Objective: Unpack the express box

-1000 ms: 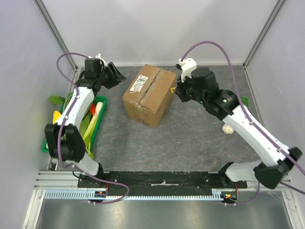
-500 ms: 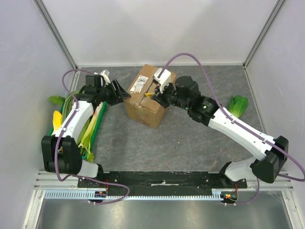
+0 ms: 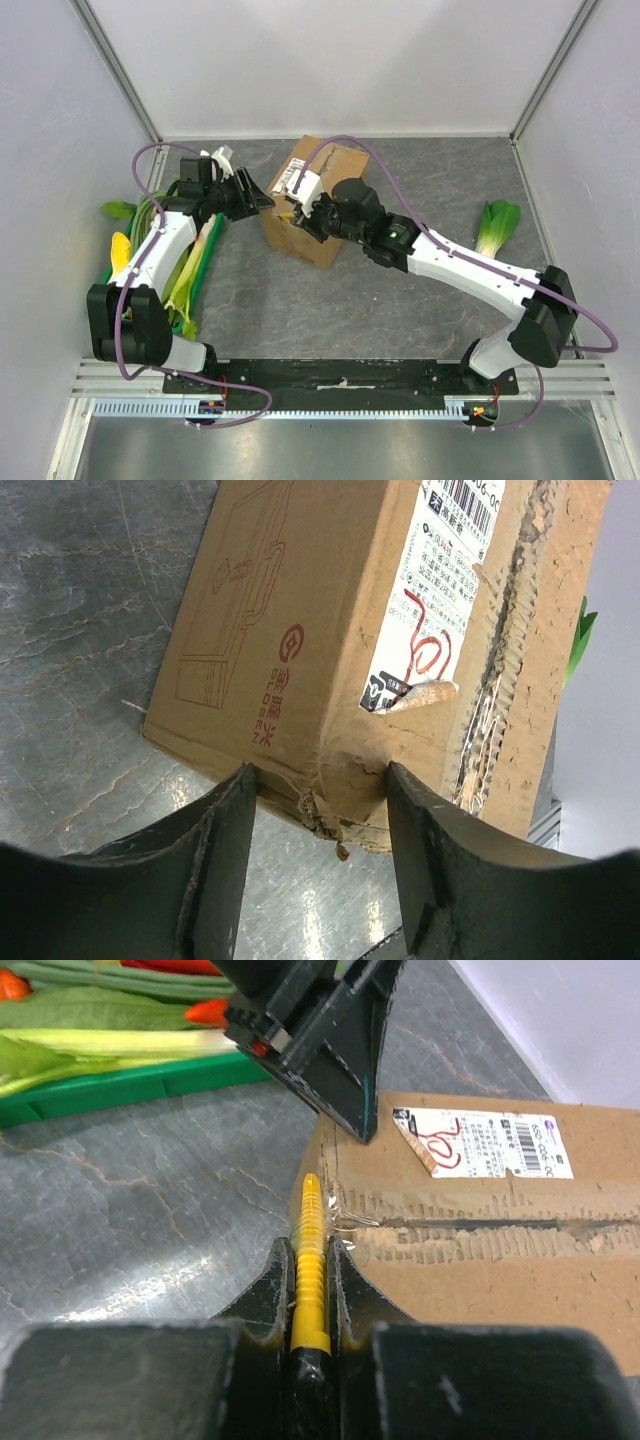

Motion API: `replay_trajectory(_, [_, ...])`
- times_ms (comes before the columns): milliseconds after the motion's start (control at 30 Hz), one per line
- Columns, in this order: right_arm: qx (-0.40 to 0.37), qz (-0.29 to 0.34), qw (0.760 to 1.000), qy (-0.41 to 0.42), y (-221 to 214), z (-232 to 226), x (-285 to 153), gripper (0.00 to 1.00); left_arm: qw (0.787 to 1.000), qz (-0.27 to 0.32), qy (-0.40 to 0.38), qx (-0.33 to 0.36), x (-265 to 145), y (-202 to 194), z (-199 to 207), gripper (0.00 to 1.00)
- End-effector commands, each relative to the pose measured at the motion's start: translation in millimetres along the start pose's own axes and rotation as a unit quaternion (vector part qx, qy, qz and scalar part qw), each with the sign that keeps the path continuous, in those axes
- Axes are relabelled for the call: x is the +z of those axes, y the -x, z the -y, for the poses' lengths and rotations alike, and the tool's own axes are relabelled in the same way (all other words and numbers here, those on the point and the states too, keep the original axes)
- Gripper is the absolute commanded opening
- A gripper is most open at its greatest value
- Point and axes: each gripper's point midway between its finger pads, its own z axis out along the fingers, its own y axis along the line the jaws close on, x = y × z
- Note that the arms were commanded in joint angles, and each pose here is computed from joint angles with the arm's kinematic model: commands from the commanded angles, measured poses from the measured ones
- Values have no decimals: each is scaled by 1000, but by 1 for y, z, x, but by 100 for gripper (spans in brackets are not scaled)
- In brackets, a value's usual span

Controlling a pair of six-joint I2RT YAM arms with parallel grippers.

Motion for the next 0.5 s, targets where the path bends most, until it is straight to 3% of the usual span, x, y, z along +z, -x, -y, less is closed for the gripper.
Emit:
replay_trajectory(0, [-24, 17, 999, -32, 10, 15, 12, 0, 999, -4, 17, 41, 0, -6, -12, 57])
replay_trajectory(133, [-41, 4, 998, -52, 4, 24, 16, 0, 999, -8, 11, 42, 2, -7, -10, 51])
replay_trajectory(467, [-43, 15, 998, -43, 15, 22, 20, 0, 999, -10, 2, 42, 3, -5, -7, 50])
